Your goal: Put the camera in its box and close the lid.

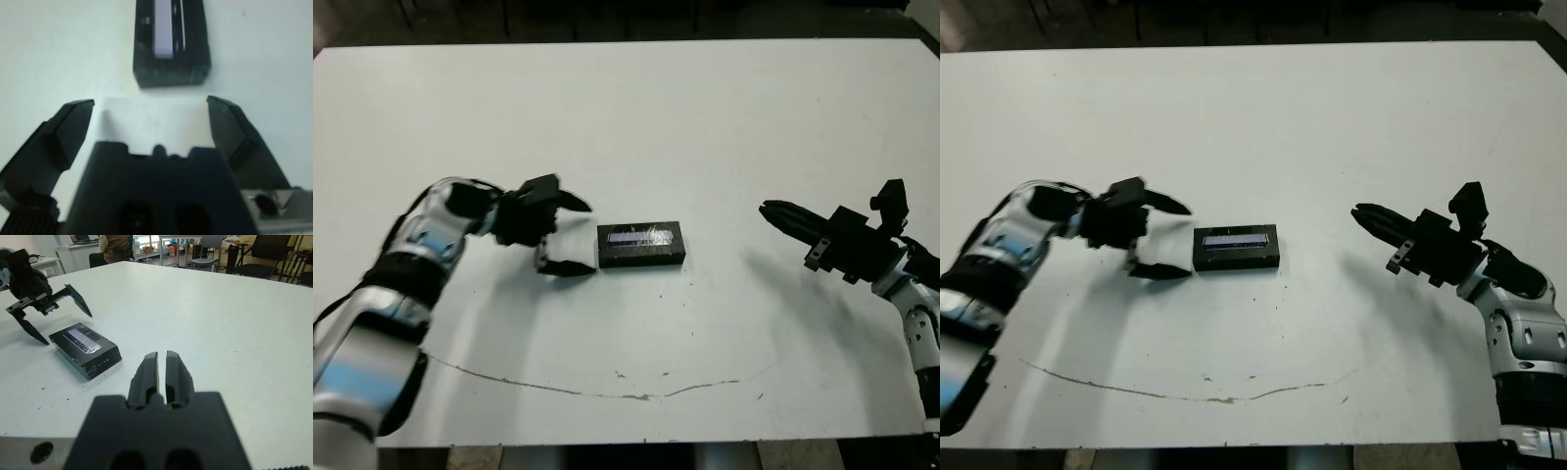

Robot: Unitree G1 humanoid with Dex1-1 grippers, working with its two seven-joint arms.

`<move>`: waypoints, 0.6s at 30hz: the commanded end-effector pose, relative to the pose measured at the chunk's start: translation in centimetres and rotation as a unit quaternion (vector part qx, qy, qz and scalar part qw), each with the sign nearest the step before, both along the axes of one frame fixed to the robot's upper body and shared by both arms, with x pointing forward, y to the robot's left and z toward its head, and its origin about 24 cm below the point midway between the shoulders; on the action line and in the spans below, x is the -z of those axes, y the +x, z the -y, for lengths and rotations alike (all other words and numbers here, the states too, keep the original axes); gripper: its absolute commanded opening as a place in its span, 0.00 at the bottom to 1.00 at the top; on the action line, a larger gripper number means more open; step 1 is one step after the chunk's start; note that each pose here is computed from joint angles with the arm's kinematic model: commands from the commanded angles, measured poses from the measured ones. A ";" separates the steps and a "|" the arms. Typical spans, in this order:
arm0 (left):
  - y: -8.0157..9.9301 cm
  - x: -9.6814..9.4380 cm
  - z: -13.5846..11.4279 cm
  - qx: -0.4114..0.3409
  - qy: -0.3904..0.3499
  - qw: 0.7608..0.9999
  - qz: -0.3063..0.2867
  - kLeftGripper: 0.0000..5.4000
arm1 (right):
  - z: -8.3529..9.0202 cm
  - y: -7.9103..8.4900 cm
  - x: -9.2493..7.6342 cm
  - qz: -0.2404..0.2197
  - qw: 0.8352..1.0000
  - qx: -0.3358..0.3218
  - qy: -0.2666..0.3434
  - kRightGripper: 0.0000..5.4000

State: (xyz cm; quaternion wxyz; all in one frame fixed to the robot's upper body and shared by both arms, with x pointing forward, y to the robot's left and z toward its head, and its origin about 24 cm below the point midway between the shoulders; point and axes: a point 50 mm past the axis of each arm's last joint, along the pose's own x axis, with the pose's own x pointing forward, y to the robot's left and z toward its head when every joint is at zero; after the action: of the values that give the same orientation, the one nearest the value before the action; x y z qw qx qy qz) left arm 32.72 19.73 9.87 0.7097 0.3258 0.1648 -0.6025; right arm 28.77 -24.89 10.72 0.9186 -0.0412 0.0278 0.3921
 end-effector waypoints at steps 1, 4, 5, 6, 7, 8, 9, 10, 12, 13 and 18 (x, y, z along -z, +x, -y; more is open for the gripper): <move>-2.6 3.2 -3.9 -0.035 0.072 0.994 -0.075 1.00 | 0.0 0.1 0.5 -0.015 1.000 -0.010 0.005 0.00; -3.3 3.1 -5.8 -0.063 0.081 0.992 -0.077 1.00 | -0.1 0.2 0.5 -0.018 1.000 -0.013 0.007 0.00; -3.5 2.9 -6.4 -0.072 0.084 0.991 -0.075 1.00 | -0.2 0.3 0.5 -0.020 1.000 -0.011 0.006 0.00; -3.7 2.6 -6.9 -0.080 0.083 0.991 -0.071 1.00 | -0.2 0.3 0.5 -0.021 1.000 -0.009 0.005 0.00; -3.8 2.4 -7.3 -0.093 0.076 0.990 -0.071 1.00 | -0.2 0.3 0.4 -0.019 1.000 -0.008 0.001 0.00; -3.9 2.1 -7.7 -0.110 0.067 0.989 -0.067 1.00 | -0.3 0.3 0.4 -0.016 1.000 -0.008 -0.002 0.00; -3.9 1.6 -8.2 -0.130 0.047 0.989 -0.054 1.00 | -0.3 0.3 0.4 -0.014 1.000 -0.008 -0.003 0.00; -3.9 1.1 -8.5 -0.157 0.024 0.987 -0.030 1.00 | -0.4 0.3 0.4 -0.011 1.000 -0.009 -0.002 0.00; -4.0 0.2 -8.5 -0.223 -0.031 0.974 0.041 1.00 | -0.5 0.4 0.3 -0.006 1.000 -0.009 -0.003 0.00; -4.1 -0.2 -8.2 -0.256 -0.063 0.962 0.076 1.00 | -0.5 0.4 0.3 -0.003 1.000 -0.009 -0.004 0.00; -5.2 -1.9 -3.5 -0.380 -0.244 0.867 0.208 0.92 | -0.7 0.4 0.2 0.007 1.000 -0.004 -0.006 0.00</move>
State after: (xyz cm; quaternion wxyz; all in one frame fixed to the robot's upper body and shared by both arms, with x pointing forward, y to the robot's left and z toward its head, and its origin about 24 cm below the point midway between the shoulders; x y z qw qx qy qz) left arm 28.29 24.54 11.99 0.9404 0.2157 -0.0016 -0.2630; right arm 29.26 -24.27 10.87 0.9152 -0.0422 0.0173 0.4004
